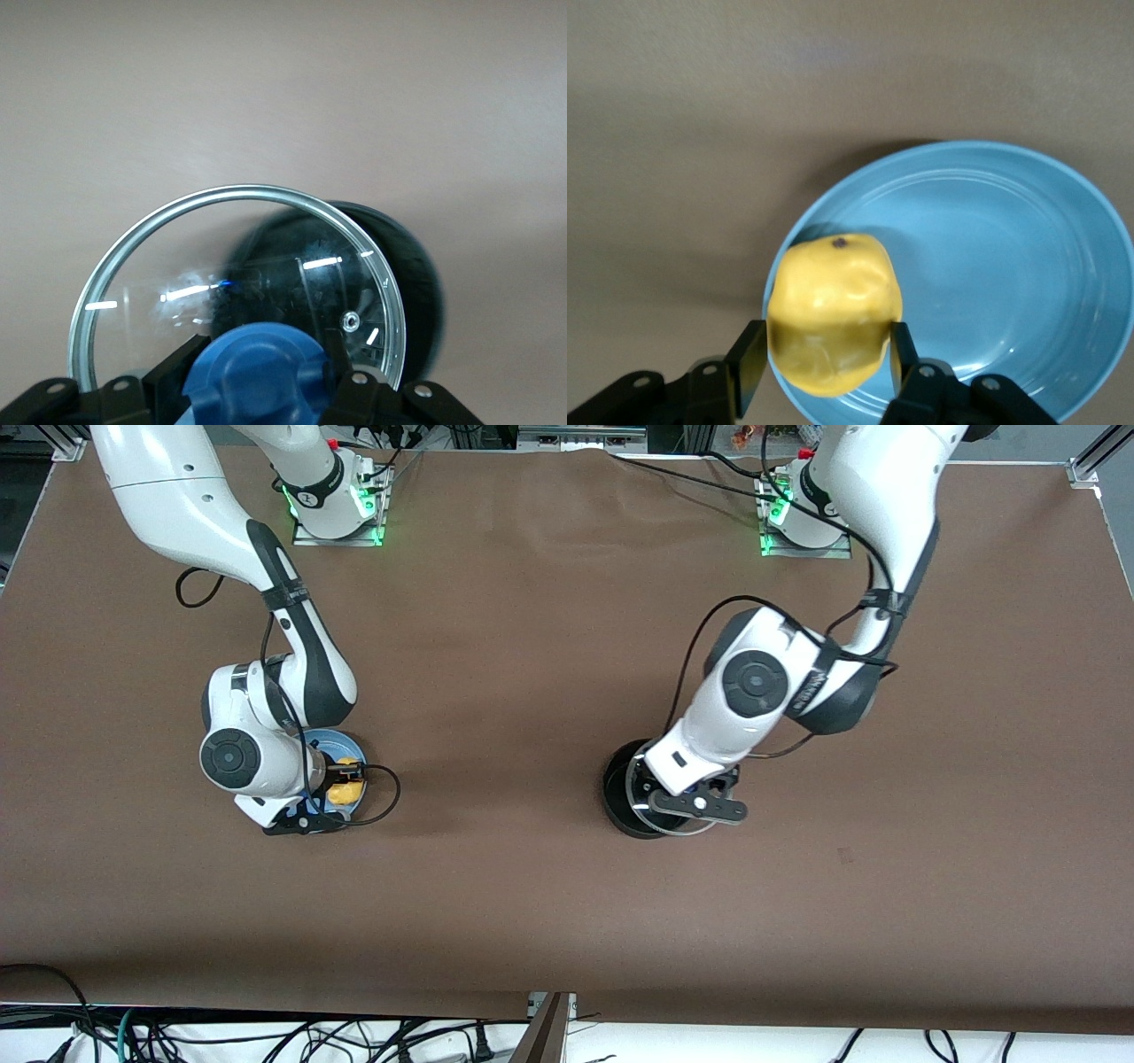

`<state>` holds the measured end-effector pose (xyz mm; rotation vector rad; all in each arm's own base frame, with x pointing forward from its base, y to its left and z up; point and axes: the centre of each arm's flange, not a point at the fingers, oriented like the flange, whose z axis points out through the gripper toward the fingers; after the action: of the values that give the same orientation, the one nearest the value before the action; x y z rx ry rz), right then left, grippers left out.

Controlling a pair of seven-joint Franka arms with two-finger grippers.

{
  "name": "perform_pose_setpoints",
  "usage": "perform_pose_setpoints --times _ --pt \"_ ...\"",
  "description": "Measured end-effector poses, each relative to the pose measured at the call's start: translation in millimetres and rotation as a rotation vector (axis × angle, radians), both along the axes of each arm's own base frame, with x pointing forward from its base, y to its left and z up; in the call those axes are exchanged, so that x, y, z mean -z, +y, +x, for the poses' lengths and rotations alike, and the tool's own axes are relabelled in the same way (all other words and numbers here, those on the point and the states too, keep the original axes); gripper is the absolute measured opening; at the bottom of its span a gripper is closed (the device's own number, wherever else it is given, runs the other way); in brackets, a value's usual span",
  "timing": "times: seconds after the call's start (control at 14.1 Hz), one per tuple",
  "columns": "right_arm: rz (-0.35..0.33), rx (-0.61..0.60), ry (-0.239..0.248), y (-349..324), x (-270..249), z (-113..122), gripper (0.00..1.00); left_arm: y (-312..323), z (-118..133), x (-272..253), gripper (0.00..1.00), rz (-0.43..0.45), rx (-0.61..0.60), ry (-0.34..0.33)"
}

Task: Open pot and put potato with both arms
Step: 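Lift the glass lid off the saucepan with the left gripper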

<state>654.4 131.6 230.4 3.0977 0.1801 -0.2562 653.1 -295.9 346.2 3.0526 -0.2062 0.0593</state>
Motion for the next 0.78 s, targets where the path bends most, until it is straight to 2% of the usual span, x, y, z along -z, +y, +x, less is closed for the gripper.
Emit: perform_pose_setpoints --times 0.07,0.28,0.5,0.57,0.71,0.78 --pt "0.019 0.022 0.005 3.0 -6.8 2.2 0.63 31.4 10.9 -7.1 0.59 -0.002 0.011 0.005" --pt "0.08 0.134 0.058 20.8 -29.7 3.9 0.63 138.7 35.6 -22.9 0.58 0.018 0.081 0.025" --pt "0.086 0.137 0.058 45.7 -40.1 0.8 0.66 237.8 41.6 -28.0 0.57 0.024 0.162 0.04" --pt "0.082 0.126 0.056 42.9 -39.8 1.4 0.7 268.8 39.4 -22.2 0.58 0.009 0.188 0.05" --pt "0.047 0.078 0.044 22.4 -39.0 6.2 0.88 330.3 28.9 -0.1 0.58 -0.043 0.227 0.073" --pt "0.03 0.064 0.041 11.8 -37.5 8.3 0.88 357.2 21.5 11.6 0.58 -0.064 0.245 0.076"
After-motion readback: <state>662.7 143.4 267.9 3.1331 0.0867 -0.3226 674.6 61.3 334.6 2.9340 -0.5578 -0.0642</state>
